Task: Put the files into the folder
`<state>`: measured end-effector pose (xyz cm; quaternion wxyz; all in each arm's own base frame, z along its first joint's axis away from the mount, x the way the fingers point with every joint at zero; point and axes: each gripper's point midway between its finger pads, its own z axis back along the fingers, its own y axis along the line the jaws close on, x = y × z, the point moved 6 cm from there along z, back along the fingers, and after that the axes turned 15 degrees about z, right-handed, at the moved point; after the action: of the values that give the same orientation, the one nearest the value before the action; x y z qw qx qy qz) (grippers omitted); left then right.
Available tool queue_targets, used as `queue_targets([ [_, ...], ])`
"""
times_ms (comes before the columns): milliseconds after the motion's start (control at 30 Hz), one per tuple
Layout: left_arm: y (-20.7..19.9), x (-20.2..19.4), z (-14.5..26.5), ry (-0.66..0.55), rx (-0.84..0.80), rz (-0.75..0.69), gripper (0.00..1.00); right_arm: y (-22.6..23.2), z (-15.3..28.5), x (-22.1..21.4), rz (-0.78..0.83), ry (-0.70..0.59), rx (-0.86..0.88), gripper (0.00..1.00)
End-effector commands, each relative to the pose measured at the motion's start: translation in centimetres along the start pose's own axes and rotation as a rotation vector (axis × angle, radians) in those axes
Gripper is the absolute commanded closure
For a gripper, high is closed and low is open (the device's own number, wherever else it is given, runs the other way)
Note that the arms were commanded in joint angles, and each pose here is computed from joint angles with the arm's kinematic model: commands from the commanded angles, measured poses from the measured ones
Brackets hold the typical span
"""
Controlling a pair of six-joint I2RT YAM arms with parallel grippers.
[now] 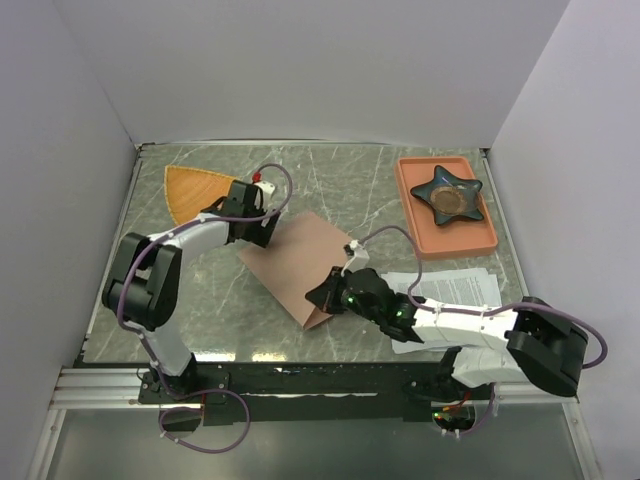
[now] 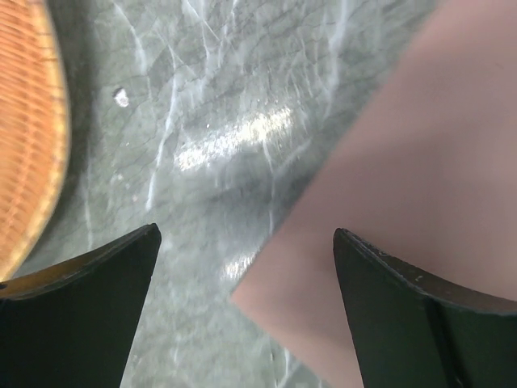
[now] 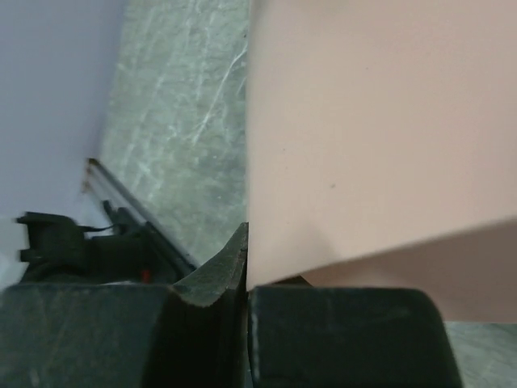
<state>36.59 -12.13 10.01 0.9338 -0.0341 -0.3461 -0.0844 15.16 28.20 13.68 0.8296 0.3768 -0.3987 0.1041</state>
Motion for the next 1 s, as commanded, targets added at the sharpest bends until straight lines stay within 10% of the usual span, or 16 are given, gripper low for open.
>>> queue_targets([
  [0,-0.6,3.8,5.7,-0.066,-0.091,0.032,0.04,0.4,0.5,2.6,0.227,-0.063,-0.174,1.00],
  [233,6.6,14.9,18.2,-0.283,-0.194,0.240,0.04,3.3,2.0,4.4,0.673,-0.057,-0.350,1.00],
  [800,13.8,10.2,21.6,-0.269,-0.160,0.377,0.04,12.0,-7.2,-5.6,1.346,0.260,-0.487,0.99],
  [967,14.7,9.8,21.7,-0.278,-0.145,0.384,0.04,12.9,-8.2,-6.8,1.345,0.346,-0.462,0.30],
])
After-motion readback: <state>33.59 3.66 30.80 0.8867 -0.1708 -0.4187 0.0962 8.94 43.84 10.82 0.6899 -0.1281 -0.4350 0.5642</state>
